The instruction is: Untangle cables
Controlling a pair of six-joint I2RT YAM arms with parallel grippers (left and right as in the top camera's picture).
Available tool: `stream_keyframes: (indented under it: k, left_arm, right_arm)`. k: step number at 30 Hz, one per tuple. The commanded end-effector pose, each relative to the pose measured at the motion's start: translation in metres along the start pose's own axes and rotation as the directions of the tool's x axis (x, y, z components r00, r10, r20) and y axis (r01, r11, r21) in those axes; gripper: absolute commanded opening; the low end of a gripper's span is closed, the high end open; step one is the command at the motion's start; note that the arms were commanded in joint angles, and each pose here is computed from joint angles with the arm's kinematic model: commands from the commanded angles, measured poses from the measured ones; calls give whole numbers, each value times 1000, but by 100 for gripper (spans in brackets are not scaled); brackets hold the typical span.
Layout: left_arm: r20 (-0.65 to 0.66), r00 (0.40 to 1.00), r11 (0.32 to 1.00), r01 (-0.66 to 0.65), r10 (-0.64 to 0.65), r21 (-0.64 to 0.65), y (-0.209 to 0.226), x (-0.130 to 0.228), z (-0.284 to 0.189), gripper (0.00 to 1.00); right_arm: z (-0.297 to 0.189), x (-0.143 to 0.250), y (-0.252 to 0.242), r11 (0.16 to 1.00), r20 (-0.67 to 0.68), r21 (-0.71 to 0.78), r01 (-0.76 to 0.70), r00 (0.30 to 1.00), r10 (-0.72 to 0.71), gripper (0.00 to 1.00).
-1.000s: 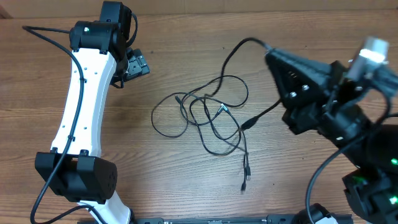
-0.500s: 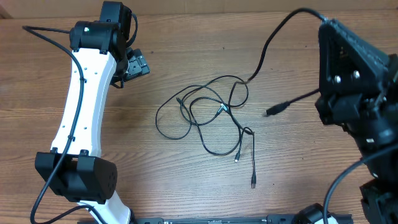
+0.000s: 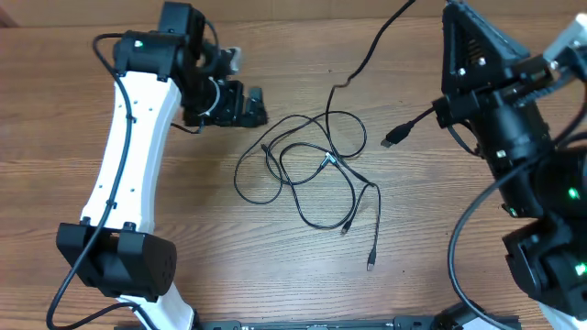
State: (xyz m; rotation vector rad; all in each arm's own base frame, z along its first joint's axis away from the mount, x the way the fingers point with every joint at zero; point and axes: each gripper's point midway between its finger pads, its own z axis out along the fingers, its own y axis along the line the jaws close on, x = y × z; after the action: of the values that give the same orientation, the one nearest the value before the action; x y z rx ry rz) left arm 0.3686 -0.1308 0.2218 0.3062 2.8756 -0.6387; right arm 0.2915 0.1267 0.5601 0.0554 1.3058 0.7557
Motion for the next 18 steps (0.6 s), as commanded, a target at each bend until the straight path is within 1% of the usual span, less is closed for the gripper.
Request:
stream_keyframes:
  k: [1, 2, 4, 5, 6, 9, 15, 18]
  left_arm:
    - [54, 963, 946, -268, 263, 180, -49, 3, -5, 92]
    - [68, 948, 924, -318, 310, 215, -59, 4, -5, 92]
    - [113, 903, 857, -429, 415, 286, -79, 7, -6, 94]
    - [147, 870, 811, -493, 471, 316, -88, 9, -8, 95]
    - [179, 837, 767, -546, 517, 336, -95, 10, -9, 95]
    - [243, 763, 683, -645, 599, 342, -107, 10, -10, 99]
    - [337, 654, 614, -755, 677, 231, -122, -16, -3, 100]
    - [361, 622, 592, -780, 695, 203, -129, -22, -2, 100]
  right_arm:
    - [-2, -10, -1, 1000, 25, 13, 15, 1000, -15, 4]
    - [-1, -9, -1, 1000, 22, 14, 15, 1000, -15, 4]
    - [-1, -9, -1, 1000, 22, 15, 15, 1000, -15, 4]
    - [-1, -9, -1, 1000, 22, 14, 15, 1000, -15, 4]
    - [-2, -9, -1, 1000, 21, 13, 14, 1000, -15, 4]
    - [-3, -7, 7, 999, 3, -33, 6, 1000, -6, 4]
    - [-4, -8, 14, 992, -5, -70, -106, 994, 106, 4]
    - [-6, -15, 18, 982, 12, -84, -167, 986, 168, 4]
